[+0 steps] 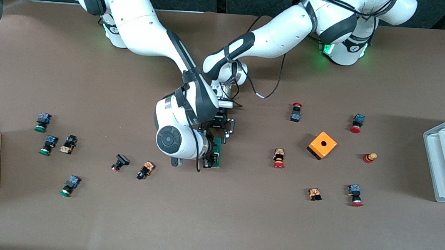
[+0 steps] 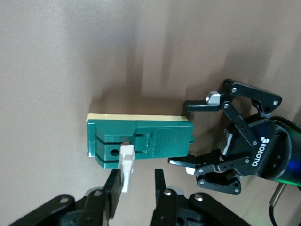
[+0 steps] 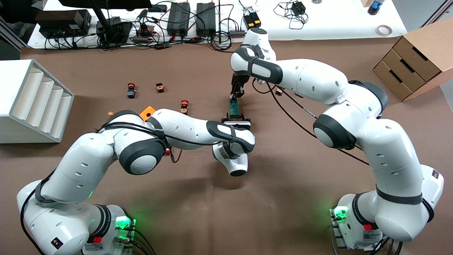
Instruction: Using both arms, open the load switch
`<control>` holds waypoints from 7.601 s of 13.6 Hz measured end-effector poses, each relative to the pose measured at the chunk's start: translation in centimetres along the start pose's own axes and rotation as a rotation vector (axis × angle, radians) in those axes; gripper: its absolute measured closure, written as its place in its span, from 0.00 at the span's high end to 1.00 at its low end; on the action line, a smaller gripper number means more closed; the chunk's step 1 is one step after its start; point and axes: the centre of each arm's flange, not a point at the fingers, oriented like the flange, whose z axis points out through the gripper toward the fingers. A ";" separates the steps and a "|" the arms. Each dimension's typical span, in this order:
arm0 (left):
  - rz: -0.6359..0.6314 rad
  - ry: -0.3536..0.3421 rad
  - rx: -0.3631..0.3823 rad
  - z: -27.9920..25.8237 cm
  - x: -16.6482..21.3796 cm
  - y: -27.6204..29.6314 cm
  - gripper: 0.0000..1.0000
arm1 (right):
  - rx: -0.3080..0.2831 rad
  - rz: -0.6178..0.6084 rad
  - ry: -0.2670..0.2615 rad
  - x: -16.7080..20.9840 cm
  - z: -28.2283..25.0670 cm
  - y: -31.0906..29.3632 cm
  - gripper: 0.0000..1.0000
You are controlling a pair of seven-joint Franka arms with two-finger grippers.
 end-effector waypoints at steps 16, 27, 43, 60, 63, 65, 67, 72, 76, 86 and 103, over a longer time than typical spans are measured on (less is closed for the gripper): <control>0.003 0.001 -0.001 0.0 0.0 0.0 0.81 | -0.039 -0.040 0.060 -1.1 1.9 2.3 0.36; 0.005 0.002 -0.001 0.0 0.0 0.0 0.81 | -0.041 -0.047 0.084 -1.0 3.5 2.9 0.36; 0.007 0.003 -0.002 0.1 0.0 0.0 0.82 | 0.040 -0.143 0.050 2.1 -9.2 0.8 0.82; 0.254 -0.218 0.096 -0.3 7.0 2.0 1.00 | -0.045 -1.362 0.217 34.9 -43.1 15.9 1.00; 0.336 -0.310 0.103 0.0 11.2 2.0 1.00 | -0.062 -1.445 0.258 38.9 -45.3 17.8 1.00; 0.416 -0.398 0.103 0.1 14.2 1.7 1.00 | -0.082 -1.464 0.269 38.6 -45.2 17.8 1.00; 0.515 -0.510 0.092 0.0 17.9 1.3 1.00 | -0.096 -1.475 0.279 38.1 -45.1 17.6 1.00; 0.676 -0.746 -0.029 0.1 28.0 -0.9 1.00 | -0.114 -1.476 0.313 38.2 -45.6 17.6 1.00; 0.652 -0.887 -0.117 2.0 33.7 -4.7 1.00 | -0.104 -1.481 0.335 38.1 -45.6 17.1 1.00; 0.437 -1.281 -0.205 7.8 50.0 -24.4 1.00 | -0.089 -1.500 0.367 37.3 -45.5 16.3 1.00; 0.078 -1.291 -0.031 3.7 57.9 -50.6 1.00 | -0.093 -1.509 0.367 36.8 -45.2 16.0 1.00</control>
